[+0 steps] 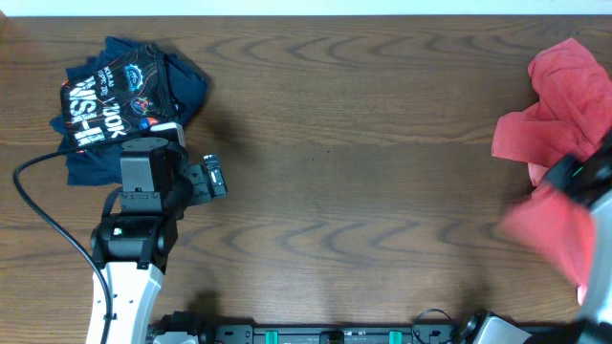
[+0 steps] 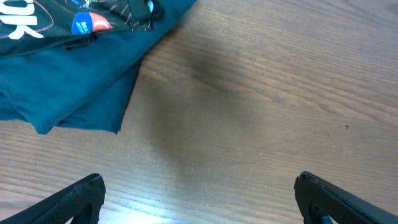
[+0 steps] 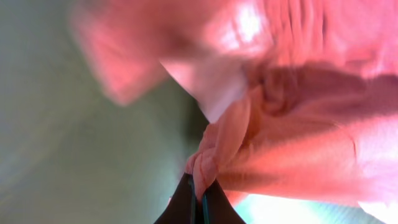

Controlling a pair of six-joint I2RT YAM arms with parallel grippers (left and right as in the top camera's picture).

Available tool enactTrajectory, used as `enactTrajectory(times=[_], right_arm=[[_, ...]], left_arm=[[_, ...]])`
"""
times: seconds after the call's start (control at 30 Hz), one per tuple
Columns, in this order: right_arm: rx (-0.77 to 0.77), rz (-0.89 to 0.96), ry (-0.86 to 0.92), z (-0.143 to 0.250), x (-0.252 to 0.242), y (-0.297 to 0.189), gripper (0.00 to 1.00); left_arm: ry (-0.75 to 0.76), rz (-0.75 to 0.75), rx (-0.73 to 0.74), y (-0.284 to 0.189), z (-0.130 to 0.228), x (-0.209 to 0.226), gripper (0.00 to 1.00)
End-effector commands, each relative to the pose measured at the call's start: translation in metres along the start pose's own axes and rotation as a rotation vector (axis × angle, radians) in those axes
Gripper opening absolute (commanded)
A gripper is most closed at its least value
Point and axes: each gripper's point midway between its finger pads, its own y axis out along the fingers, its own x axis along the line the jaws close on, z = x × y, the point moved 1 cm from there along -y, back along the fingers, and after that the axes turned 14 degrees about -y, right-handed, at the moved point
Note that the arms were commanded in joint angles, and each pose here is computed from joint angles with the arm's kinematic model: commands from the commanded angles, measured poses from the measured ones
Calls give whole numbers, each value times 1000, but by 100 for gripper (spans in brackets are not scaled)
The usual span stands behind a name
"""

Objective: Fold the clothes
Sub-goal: 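Lift the coral shirt with the right gripper and drag it toward center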

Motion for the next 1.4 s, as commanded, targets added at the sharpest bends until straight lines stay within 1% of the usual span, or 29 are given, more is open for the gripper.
enactTrajectory(times=[0.0, 0.07, 0.1, 0.23, 0.43, 0.53, 0.63, 0.73, 0.8, 0.83, 0.87, 0.9, 0.93, 1.03, 1.07, 1.1, 1.17, 1.23, 1.3, 1.37], right_arm=[[-167, -230, -185, -39, 49, -74, 1], [-188, -325, -293, -38, 75, -102, 1], [-201, -394, -384, -34, 94, -116, 1], [-244, -701, -713, -2, 168, -159, 1], [-185, -872, -912, 46, 235, -173, 1], [-180, -945, -1005, 66, 267, -176, 1], [-191, -1007, -1082, 82, 296, -181, 1], [-210, -1014, -1133, 88, 320, -175, 1], [-196, -996, -1151, 93, 333, -164, 1], [-184, -974, -1148, 94, 337, -157, 4], [-170, -931, -1139, 93, 339, -147, 14], [-160, -877, -1122, 89, 338, -137, 21], [-151, -810, -1090, 83, 335, -126, 25], [-155, -539, -875, 48, 309, -96, 38], [-165, -466, -796, 35, 296, -91, 48], [-173, -418, -739, 25, 285, -88, 54], [-175, -372, -692, 14, 267, -86, 56], [-144, -319, -658, 8, 243, -80, 56], [-74, -224, -616, 8, 209, -69, 52], [6, -106, -529, 10, 172, -58, 52]], left_arm=[[-12, 5, -18, -4, -7, -2, 98], [-12, 5, -18, -4, -7, -2, 98], [-12, 5, -18, -4, -7, -2, 98], [-13, 5, -18, -4, -7, -2, 98], [-13, 5, -18, -4, -7, -2, 98], [-13, 5, -18, -4, -7, -2, 98], [-13, 5, -18, -4, -7, -2, 98], [-26, 4, -16, -4, -6, -2, 98], [-47, 1, -10, -4, -5, -1, 98], [-48, 0, -6, -4, -4, -1, 98], [-47, -2, -3, -4, -3, 0, 98], [-47, -4, 0, -4, -2, 0, 98], [-47, -4, 1, -4, -2, 0, 98], [-47, -6, 5, -4, -1, 1, 98], [-50, -5, 5, -4, -1, 1, 98], [-60, 9, 13, -4, 0, -2, 98], [-79, 66, 45, -4, 5, -11, 98], [-95, 132, 88, -4, 11, -22, 98], [-115, 177, 138, -2, 18, -31, 98], [-115, 205, 201, 4, 30, -38, 98]])
